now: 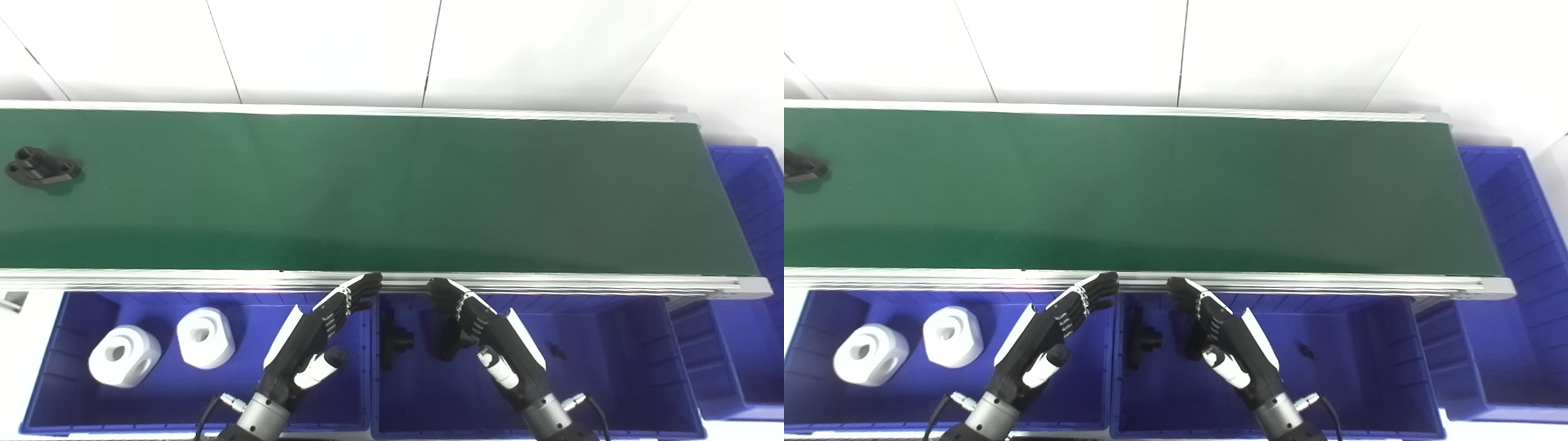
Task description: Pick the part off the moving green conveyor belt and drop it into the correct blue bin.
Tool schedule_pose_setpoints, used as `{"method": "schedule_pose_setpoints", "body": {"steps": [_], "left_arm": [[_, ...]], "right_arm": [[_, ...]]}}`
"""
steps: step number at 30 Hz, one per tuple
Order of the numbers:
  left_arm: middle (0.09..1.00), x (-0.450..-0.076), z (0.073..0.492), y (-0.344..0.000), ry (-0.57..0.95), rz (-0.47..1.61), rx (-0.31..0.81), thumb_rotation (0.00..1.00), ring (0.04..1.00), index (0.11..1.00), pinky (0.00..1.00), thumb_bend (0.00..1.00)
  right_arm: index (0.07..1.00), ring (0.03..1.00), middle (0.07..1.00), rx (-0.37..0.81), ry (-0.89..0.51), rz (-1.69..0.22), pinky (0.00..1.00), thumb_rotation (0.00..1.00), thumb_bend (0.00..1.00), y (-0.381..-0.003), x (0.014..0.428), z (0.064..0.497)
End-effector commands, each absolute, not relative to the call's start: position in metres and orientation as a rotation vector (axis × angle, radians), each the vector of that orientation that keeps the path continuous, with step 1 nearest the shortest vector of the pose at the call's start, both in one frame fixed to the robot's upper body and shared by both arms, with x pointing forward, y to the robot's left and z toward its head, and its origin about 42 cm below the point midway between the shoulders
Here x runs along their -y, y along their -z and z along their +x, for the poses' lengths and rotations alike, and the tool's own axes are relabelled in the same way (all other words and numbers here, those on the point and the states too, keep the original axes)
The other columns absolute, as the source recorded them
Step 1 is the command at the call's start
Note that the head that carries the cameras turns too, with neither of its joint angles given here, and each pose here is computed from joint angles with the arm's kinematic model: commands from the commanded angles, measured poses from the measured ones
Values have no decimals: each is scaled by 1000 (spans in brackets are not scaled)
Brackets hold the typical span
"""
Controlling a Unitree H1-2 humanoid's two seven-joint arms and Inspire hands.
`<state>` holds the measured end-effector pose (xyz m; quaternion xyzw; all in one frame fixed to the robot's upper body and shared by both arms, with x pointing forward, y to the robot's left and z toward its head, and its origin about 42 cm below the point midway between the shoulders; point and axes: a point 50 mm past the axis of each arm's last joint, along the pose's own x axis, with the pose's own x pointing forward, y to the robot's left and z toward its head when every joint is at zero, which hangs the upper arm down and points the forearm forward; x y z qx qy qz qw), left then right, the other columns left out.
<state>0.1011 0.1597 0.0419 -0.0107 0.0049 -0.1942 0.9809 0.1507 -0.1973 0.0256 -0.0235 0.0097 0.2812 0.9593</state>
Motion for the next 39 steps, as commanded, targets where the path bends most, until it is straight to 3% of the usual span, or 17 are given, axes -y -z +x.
{"method": "schedule_pose_setpoints", "body": {"steps": [1,39], "left_arm": [[875,-161,103,-48,393,-31,41,887,888,847,864,820],[874,-163,101,-48,396,-23,23,890,885,853,868,818]], "right_arm": [[870,882,878,68,-577,-42,852,907,881,-36,194,153],[873,890,882,56,-578,-44,870,909,873,-33,194,152]]}}
